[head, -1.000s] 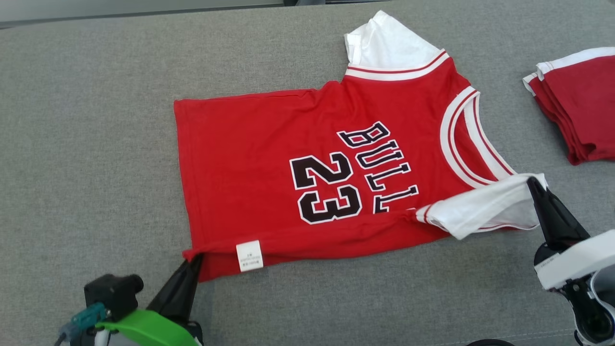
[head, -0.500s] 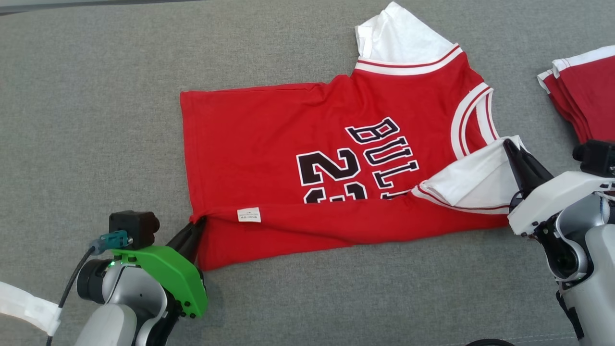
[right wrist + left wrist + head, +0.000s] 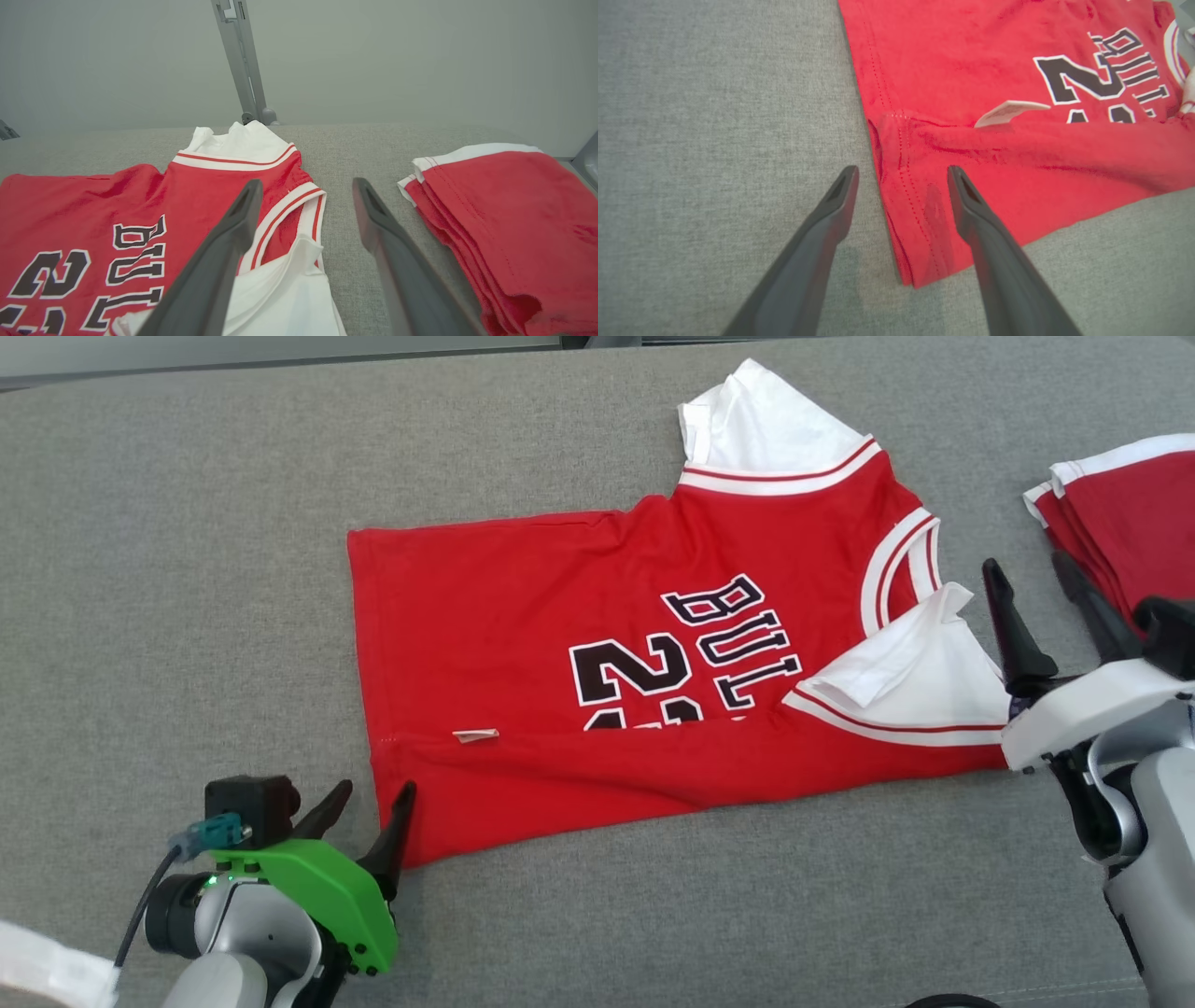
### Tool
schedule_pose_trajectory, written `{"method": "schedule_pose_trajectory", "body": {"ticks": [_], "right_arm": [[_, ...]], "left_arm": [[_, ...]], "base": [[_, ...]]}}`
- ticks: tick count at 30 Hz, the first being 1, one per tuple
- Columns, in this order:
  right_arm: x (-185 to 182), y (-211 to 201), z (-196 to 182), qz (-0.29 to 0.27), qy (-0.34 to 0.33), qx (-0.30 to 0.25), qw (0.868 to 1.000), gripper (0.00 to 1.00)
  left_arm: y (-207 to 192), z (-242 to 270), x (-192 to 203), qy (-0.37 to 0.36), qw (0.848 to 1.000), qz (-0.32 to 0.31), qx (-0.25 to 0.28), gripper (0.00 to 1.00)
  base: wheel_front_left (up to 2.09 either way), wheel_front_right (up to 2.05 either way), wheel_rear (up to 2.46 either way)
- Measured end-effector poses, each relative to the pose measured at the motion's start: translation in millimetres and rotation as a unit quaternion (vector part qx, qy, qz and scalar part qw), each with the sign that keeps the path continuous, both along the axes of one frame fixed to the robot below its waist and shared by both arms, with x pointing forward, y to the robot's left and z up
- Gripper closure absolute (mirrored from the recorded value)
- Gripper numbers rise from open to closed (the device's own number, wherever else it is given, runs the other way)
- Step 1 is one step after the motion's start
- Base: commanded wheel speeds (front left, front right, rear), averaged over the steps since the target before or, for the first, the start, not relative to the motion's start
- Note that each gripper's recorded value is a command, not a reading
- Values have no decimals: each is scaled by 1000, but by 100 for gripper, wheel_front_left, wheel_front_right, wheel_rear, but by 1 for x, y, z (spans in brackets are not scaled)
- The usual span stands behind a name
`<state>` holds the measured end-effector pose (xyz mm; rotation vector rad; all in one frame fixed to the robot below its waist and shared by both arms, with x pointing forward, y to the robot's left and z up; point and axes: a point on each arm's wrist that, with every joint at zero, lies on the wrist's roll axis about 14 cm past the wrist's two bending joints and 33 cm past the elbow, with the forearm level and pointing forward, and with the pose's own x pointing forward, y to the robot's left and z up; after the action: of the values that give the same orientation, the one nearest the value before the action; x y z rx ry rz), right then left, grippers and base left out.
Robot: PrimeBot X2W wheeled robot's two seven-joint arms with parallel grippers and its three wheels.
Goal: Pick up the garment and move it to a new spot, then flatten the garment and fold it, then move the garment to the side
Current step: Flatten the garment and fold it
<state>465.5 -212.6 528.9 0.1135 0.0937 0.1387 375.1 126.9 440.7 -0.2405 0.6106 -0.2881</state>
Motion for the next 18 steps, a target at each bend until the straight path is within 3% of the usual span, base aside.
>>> {"method": "schedule_pose_trajectory", "body": {"ticks": [6, 9, 11, 15, 18], "right_arm": [[-24, -24, 32, -17, -87, -88, 992, 0], [-43, -32, 45, -39, -115, -103, 987, 0], [-67, -33, 50, -44, -126, -143, 981, 0], [-98, -29, 62, -65, -150, -143, 976, 0], [-125, -31, 45, -79, -124, -139, 979, 0]], "left_arm": [[12, 35, -1, -108, 993, 49, 1, 0], [9, 53, -8, -164, 984, 63, -5, 0], [4, 56, -23, -197, 979, 58, 11, 0], [-2, 60, -40, -235, 970, 62, 18, 0], [-5, 56, -54, -235, 969, 68, 11, 0]], "base": [[0, 0, 0], [0, 0, 0], [0, 0, 0], [0, 0, 0], [0, 0, 0]]}}
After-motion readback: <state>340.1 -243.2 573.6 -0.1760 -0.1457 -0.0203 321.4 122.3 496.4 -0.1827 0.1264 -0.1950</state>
